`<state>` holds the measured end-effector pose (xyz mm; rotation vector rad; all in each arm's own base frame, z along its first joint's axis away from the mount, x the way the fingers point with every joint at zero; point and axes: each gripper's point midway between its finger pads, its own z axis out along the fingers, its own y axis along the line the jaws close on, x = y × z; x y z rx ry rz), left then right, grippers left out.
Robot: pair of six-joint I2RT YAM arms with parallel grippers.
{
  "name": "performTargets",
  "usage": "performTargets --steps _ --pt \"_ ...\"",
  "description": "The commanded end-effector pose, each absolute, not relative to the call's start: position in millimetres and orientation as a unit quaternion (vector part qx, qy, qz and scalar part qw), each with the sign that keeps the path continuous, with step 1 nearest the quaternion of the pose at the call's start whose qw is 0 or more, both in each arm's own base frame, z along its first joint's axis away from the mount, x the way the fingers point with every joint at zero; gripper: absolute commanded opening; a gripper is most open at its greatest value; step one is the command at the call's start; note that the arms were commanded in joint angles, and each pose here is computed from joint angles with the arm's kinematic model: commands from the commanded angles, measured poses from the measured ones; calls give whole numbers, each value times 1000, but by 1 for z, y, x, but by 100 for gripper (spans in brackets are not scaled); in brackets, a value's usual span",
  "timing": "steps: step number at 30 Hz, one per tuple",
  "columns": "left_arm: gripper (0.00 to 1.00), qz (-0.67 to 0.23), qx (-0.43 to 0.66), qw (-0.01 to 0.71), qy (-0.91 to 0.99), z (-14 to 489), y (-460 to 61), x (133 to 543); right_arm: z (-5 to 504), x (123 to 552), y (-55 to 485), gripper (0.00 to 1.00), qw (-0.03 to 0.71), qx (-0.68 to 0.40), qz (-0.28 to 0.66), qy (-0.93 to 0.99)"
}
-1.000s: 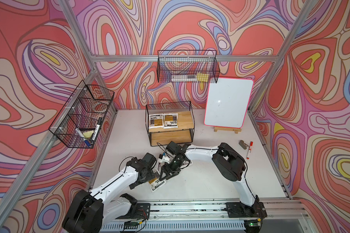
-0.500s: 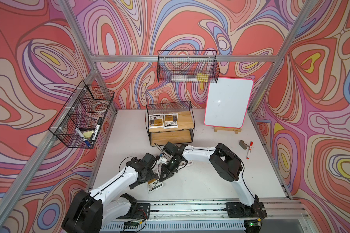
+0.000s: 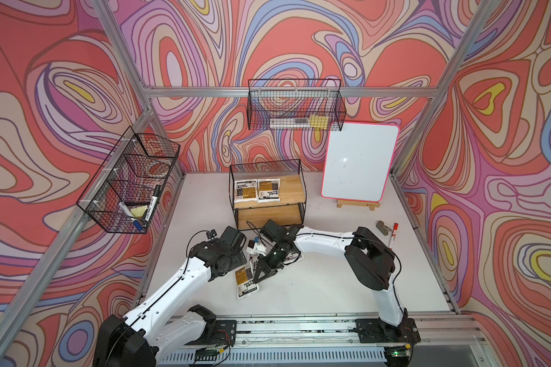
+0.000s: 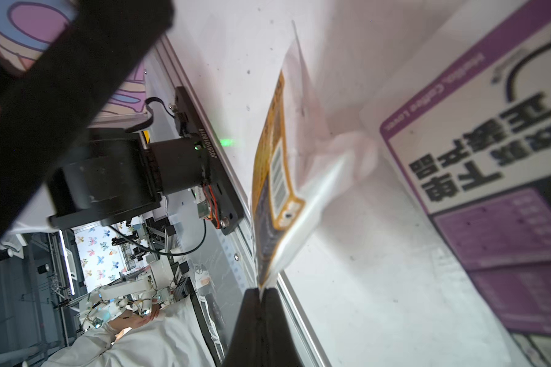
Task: Place the bagged coffee beans on the shelf by color
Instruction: Pick up the bagged coffee beans at the center of the board, then place the bagged coffee beans on the shelf.
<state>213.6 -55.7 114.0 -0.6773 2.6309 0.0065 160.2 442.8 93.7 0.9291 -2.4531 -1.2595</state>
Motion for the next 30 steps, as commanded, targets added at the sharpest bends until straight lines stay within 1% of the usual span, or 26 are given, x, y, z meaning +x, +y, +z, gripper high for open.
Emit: performTargets --steps 1,8,15,21,30 --pt "99 23 -219 239 946 142 -49 220 119 163 437 0 83 327 -428 -838" --pt "99 21 -193 306 932 202 -48 243 154 177 422 0 42 323 -426 -844" --pt "99 13 -169 360 918 254 -50 265 186 214 394 0 -8 294 -427 -855" --pt "99 0 -147 381 913 278 -56 282 217 255 366 0 -62 269 -421 -864" --pt "99 -24 -127 383 915 286 -72 301 264 312 319 0 -148 223 -400 -877"
